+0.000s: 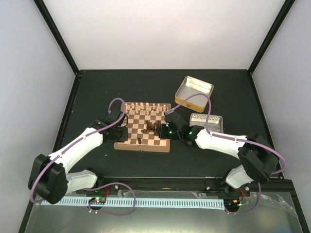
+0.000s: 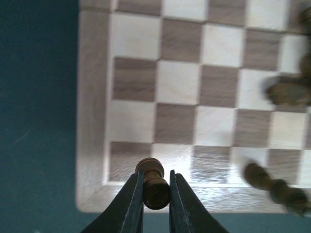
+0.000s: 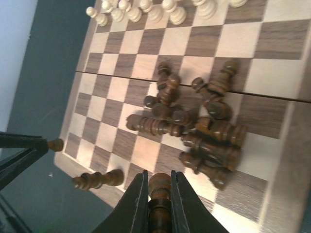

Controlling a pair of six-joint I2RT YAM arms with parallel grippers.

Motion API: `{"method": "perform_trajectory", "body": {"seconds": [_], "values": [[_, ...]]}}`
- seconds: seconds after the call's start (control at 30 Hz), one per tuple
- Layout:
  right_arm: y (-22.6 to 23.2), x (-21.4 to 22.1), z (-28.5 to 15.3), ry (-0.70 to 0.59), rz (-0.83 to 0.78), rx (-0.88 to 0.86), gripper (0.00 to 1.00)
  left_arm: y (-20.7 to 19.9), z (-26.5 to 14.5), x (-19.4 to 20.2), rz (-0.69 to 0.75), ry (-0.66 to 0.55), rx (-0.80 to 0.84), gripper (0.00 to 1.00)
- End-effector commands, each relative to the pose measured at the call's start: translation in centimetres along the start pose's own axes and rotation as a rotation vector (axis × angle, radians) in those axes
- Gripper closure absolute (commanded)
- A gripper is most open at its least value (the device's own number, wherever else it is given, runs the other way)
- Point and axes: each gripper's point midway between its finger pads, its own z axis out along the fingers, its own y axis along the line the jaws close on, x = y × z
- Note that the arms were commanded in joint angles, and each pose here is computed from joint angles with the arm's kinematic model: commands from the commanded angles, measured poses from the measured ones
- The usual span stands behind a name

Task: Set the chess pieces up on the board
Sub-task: Pick up the chess piece from the chessboard, then place the chess piece on the chessboard.

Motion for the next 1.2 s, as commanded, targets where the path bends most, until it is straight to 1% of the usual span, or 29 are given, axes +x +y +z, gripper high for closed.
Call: {"method": "perform_trajectory", "body": {"seconds": [0.0, 0.2, 0.37, 0.57, 0.77, 1.0, 1.17], "values": [[-1.9, -1.0, -1.7, -0.031, -0.074, 0.13, 0.96, 3.0, 0.1, 0.1, -0.099, -0.041, -0.1, 0.97], [-1.5, -1.5, -2.7, -0.033, -0.09, 0.14, 0.96, 3.9, 0.1, 0.4, -0.138, -0.056, -0.102, 0.97], [-0.6, -1.7, -2.9, -0.023, -0.104, 0.127, 0.96, 2.8, 0.8, 1.6, -0.133, -0.017, -0.019, 0.97], [0.4, -2.2, -3.2, -0.025, -0.119, 0.106, 0.96, 2.0, 1.5, 2.2, -0.127, 0.009, 0.03, 0.97], [1.5, -2.4, -3.2, -0.025, -0.139, 0.088, 0.96, 1.9, 1.8, 2.1, -0.123, 0.002, 0.037, 0.96], [2.3, -1.8, -2.6, -0.002, -0.166, 0.087, 0.96, 2.5, 2.2, 1.4, -0.111, -0.024, -0.002, 0.96], [2.5, -1.4, -2.3, 0.016, -0.182, 0.095, 0.96, 2.8, 2.3, 1.4, -0.107, -0.021, -0.022, 0.92]]}}
